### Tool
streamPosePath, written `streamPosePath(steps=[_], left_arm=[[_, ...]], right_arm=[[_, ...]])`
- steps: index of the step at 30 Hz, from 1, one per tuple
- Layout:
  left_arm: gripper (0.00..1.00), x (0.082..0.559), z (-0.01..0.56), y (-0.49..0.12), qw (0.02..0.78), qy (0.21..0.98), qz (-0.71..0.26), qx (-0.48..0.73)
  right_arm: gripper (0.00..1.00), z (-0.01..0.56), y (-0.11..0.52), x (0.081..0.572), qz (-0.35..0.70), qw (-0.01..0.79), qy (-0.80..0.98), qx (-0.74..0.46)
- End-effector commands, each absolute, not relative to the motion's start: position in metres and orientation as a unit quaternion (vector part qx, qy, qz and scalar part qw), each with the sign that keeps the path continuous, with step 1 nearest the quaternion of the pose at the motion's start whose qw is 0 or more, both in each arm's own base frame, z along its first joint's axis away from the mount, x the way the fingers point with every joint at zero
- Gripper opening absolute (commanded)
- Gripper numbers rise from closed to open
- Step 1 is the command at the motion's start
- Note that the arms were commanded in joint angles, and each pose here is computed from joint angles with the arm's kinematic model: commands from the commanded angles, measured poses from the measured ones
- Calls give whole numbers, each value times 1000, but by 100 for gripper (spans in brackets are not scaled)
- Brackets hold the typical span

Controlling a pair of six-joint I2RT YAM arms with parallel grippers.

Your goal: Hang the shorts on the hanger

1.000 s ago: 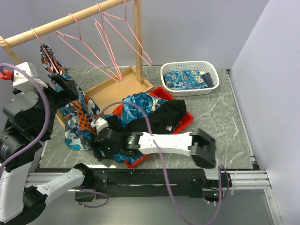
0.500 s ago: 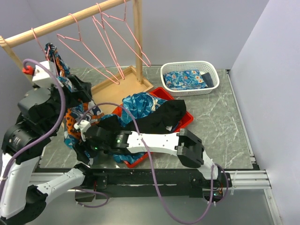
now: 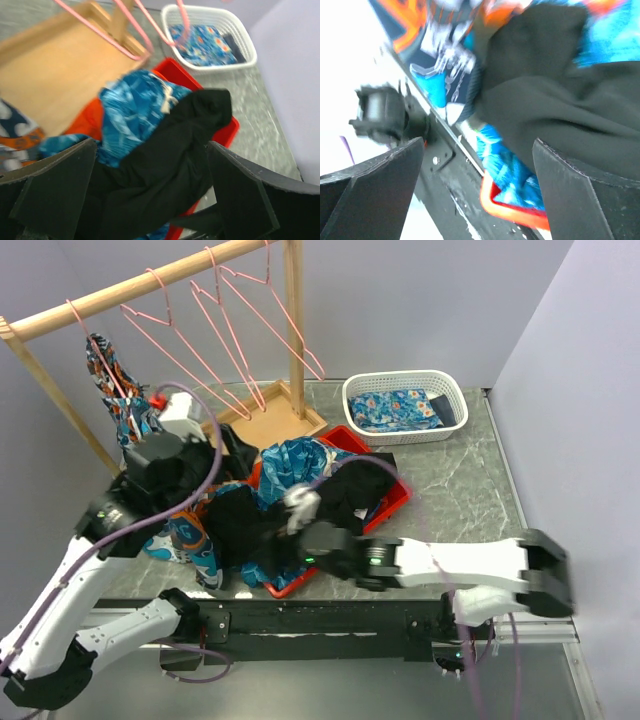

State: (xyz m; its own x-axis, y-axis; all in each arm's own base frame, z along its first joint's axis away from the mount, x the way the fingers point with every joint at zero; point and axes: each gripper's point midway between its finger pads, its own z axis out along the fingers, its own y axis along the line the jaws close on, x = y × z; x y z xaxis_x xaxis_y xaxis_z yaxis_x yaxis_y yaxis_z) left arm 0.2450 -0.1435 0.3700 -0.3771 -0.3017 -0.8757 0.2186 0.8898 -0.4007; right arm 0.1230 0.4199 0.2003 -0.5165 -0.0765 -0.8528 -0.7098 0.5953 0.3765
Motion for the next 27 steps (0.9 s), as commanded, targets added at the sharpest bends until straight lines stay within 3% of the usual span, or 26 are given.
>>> streamPosePath(steps=[1, 9, 14, 27], left_arm=[[96, 236, 371, -185, 562, 775, -287, -13], [96, 218, 282, -244, 513, 810, -284, 12], [96, 206, 234, -260, 487, 828, -278, 19], [97, 201, 234, -262, 494, 813, -308, 20]], right_arm=[[99, 240, 354, 158, 382, 501, 773, -77], [100, 197, 247, 176, 304, 496, 810, 74], [100, 179, 218, 182, 301, 483, 815, 103], [100, 187, 219, 186, 289, 493, 817, 83]])
